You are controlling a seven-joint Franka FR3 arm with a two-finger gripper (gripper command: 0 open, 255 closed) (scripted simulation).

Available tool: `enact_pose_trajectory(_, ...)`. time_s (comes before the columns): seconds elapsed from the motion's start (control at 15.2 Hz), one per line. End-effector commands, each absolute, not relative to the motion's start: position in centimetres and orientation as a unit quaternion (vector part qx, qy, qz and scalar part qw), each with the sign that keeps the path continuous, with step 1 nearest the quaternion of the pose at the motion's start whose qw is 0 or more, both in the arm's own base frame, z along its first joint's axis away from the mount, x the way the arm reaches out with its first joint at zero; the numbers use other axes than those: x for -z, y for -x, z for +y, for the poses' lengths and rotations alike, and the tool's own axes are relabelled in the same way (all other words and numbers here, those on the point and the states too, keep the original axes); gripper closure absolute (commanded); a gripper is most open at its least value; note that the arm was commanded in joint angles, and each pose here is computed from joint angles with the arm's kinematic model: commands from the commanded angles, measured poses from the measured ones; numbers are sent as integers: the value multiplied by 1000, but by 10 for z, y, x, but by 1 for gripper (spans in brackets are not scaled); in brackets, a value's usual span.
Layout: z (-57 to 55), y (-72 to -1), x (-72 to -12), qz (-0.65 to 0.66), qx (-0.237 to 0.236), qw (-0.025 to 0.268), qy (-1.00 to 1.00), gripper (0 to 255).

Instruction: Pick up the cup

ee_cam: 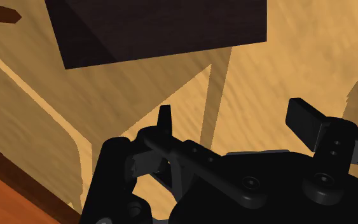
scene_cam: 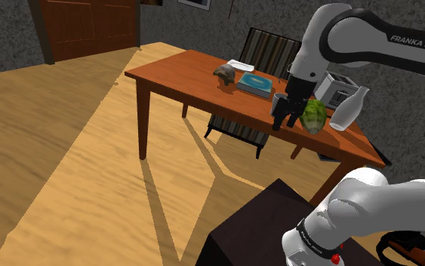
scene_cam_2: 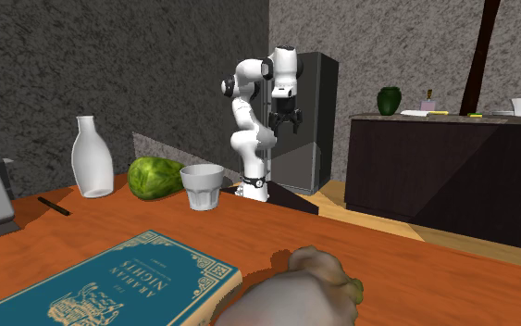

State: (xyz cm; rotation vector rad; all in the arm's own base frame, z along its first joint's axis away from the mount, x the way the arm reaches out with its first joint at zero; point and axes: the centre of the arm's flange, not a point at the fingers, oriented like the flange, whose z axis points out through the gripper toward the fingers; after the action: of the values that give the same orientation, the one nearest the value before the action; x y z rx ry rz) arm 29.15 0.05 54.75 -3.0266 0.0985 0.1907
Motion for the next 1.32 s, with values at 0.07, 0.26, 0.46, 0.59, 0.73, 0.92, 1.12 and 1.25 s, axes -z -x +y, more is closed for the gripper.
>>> enact_pose_trajectory(0.07,-12,-296,-547,31,-61,55,996,0)
enact_pose_trajectory(0.26,-50,-309,-544,28,-56,57,996,0)
enact_pose_trajectory(0.46,-87,-322,-541,25,-52,60,997,0)
enact_pose_trajectory(0.59,-112,-331,-539,23,-49,62,997,0)
enact_pose_trajectory(0.73,-137,-340,-537,21,-46,63,997,0)
enact_pose_trajectory(0.92,-174,-353,-534,18,-41,66,997,0)
enact_pose_trajectory(1.12,-211,-367,-531,15,-36,69,997,0)
enact_pose_trajectory(1.25,-236,-376,-529,13,-33,71,997,0)
